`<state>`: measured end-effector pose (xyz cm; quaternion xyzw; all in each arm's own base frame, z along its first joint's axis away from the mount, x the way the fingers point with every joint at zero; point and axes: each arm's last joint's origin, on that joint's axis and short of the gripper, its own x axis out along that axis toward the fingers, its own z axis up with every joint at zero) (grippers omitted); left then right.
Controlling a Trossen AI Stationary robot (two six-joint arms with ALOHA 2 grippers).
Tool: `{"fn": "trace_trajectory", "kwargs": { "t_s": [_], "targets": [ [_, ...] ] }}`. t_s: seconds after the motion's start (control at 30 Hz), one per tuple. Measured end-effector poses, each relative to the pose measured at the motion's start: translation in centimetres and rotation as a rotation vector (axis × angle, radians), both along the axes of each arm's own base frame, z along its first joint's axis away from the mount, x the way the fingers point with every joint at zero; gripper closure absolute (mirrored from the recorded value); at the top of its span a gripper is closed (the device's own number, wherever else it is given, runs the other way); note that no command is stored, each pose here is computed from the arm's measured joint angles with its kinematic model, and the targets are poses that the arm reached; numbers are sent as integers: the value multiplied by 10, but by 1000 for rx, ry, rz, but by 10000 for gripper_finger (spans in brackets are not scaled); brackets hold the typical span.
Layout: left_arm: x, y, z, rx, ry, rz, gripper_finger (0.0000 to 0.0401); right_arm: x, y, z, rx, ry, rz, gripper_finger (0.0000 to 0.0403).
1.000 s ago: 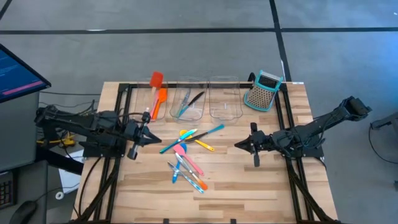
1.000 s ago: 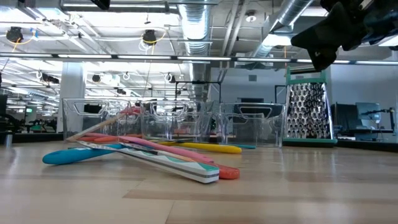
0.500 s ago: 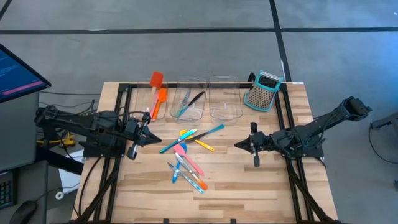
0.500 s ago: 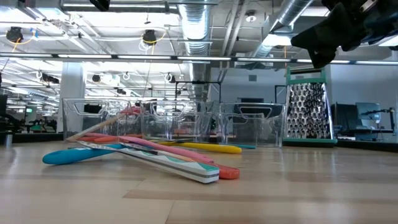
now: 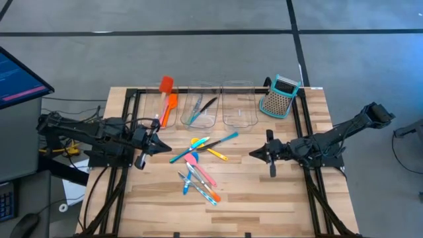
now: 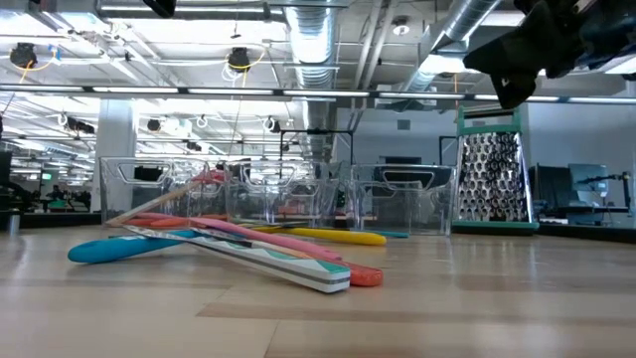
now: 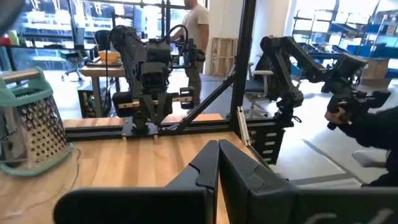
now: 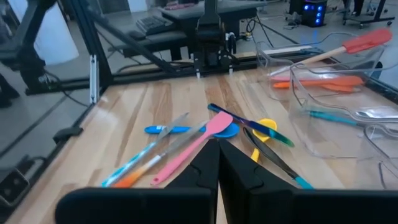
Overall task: Pick & Place Kitchen Items
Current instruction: Put the blue knife into the middle transparent bin
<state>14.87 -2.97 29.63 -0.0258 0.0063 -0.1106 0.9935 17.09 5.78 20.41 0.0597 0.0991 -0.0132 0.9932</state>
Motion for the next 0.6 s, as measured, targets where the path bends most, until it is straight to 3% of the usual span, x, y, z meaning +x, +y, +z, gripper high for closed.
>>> {"fn": "trace_trajectory", "kwargs": {
  "t_s": [0.13,0.23,0.6],
  "targets": [
    [1,0,-1,15,2,0,400,2,-1,3,22,-5,-40,403],
    [2,0,-2,47,7,15,400,11,1,7,-22,38,-122,403],
    [5,2,-4,63,22,80,400,84,4,13,-218,419,-223,403]
  ]
}}
